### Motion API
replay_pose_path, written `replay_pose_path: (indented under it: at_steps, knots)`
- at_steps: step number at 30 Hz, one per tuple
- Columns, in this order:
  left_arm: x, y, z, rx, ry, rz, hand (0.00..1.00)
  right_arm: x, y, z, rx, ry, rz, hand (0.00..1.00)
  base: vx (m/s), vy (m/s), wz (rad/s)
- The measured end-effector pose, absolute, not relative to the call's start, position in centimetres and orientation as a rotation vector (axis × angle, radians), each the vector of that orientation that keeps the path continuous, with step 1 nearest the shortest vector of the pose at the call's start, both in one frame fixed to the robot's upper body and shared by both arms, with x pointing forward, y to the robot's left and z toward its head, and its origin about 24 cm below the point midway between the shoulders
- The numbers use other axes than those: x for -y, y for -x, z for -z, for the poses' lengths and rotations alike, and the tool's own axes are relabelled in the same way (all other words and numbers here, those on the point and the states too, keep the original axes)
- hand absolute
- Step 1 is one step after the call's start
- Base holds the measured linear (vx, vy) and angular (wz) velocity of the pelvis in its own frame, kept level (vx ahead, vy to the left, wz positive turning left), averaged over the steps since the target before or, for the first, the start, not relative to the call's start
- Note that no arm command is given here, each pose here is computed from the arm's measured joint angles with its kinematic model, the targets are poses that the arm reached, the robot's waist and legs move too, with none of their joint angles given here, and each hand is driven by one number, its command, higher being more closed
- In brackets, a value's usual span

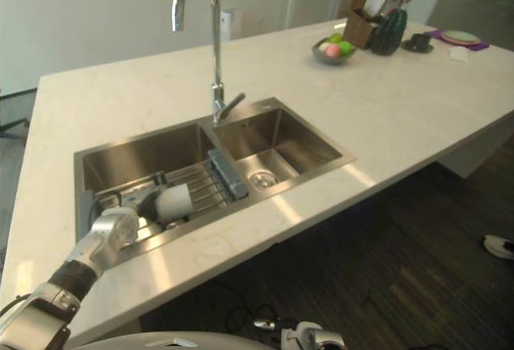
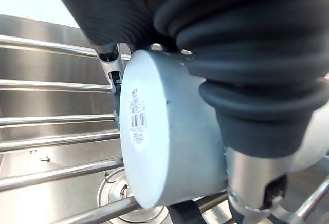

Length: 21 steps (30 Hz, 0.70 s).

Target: Walk over to the sink, pick up the cup, carry it to the dishwasher, place the cup inside the dishwasher, then close the dishwasher door

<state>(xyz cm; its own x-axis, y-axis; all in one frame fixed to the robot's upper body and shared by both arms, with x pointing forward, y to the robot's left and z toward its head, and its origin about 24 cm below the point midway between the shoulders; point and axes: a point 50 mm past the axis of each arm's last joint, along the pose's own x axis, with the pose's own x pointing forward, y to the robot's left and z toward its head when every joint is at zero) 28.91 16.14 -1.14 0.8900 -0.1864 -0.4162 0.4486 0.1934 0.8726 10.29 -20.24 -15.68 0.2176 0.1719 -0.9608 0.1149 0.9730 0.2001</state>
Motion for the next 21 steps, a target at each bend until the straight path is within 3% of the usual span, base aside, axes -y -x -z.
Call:
replay_pose_path:
  at_steps: [10,21]
  knots:
    - [-15.2,-28.0,-0.5,-0.106,-1.018,0.426,1.00,20.0,-10.4,15.8,-1.337,-0.248,-0.040,0.00,0.01,-0.002,0.07]
    - [-15.9,-28.4,-4.6,0.061,-0.561,0.202,1.00,19.9,-10.4,15.8,-1.336,-0.253,-0.034,0.00,-0.02,0.005,0.12]
